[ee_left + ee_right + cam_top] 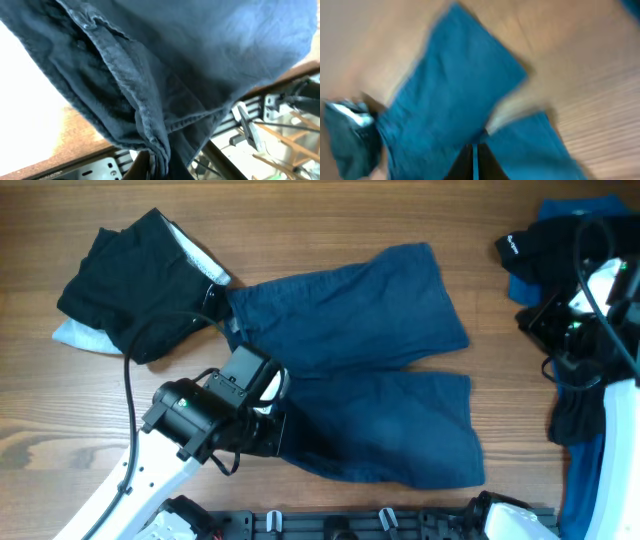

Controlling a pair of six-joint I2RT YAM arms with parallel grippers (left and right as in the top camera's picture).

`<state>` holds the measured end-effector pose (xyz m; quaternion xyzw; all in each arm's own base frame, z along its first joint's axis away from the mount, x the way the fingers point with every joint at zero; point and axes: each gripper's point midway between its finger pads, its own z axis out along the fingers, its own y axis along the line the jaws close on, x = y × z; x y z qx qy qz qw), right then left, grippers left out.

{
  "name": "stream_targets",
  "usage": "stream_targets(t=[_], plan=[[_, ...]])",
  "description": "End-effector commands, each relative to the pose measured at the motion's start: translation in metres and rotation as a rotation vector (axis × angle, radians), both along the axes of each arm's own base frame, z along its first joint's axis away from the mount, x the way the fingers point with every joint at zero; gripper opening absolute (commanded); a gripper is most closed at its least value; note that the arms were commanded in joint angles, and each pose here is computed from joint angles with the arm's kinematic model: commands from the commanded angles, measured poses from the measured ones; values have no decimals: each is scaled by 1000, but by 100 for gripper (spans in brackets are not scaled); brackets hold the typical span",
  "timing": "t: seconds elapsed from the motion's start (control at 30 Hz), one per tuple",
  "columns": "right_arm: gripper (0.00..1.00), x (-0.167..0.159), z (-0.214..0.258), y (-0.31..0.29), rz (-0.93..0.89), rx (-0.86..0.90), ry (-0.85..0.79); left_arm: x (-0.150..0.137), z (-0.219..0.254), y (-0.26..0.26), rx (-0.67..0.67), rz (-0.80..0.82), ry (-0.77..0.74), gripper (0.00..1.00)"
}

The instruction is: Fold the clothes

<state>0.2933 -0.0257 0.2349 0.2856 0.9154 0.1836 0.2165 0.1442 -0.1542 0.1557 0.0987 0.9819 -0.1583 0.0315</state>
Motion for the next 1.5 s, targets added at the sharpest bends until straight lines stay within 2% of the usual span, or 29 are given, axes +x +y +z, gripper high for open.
stream_targets(t=[0.0, 0.03, 0.13, 0.23, 0.3, 0.47, 0.63, 0.77, 0.83, 0.87, 0.9, 0.97, 1.07, 1.1, 1.13, 1.2, 1.27, 1.33, 1.47], plan=[[13, -27, -74, 9, 98, 57, 263, 20, 2, 13, 77, 84, -97, 4], [15, -36, -102, 18, 139, 111, 331, 33, 2, 26, 146, 177, -156, 4], [19, -33, -131, 45, 255, 251, 302, 48, 5, 31, 150, 219, -205, 4], [13, -45, -162, 70, 323, 305, 347, 52, 6, 33, 145, 235, -213, 4], [4, -59, -190, 85, 316, 320, 424, 53, 6, 33, 144, 235, -215, 6], [4, -74, -242, 105, 239, 311, 543, 54, 7, 32, 138, 236, -222, 6], [4, -54, -275, 102, 154, 303, 542, 81, 15, 19, 91, 230, -325, 10], [4, -14, -298, 103, 73, 340, 463, 106, 8, 11, 114, 217, -379, 10], [4, 22, -299, 107, 73, 382, 355, 123, 0, 8, 134, 196, -403, 9], [4, 50, -291, 110, 91, 405, 256, 135, -7, 7, 143, 199, -409, 7], [4, 64, -286, 110, 96, 411, 207, 144, -12, 9, 151, 202, -412, 6], [4, 118, -254, 110, 132, 407, 18, 171, -24, 19, 162, 244, -425, 4], [4, 160, -211, 112, 259, 386, -153, 199, -29, 33, 121, 327, -442, 4], [8, 167, -191, 114, 327, 404, -211, 203, -28, 35, 89, 340, -437, 4], [21, 170, -174, 112, 362, 426, -242, 205, -26, 35, 56, 348, -429, 4], [22, 168, -154, 93, 348, 420, -244, 204, -27, 36, 25, 352, -409, 4], [24, 151, -138, 73, 330, 398, -218, 201, -28, 34, 20, 341, -391, 4], [26, 115, -131, 64, 330, 395, -120, 197, -29, 30, 13, 308, -380, 4], [28, 36, -153, 62, 312, 336, 227, 193, -32, 30, 21, 304, -363, 4]])
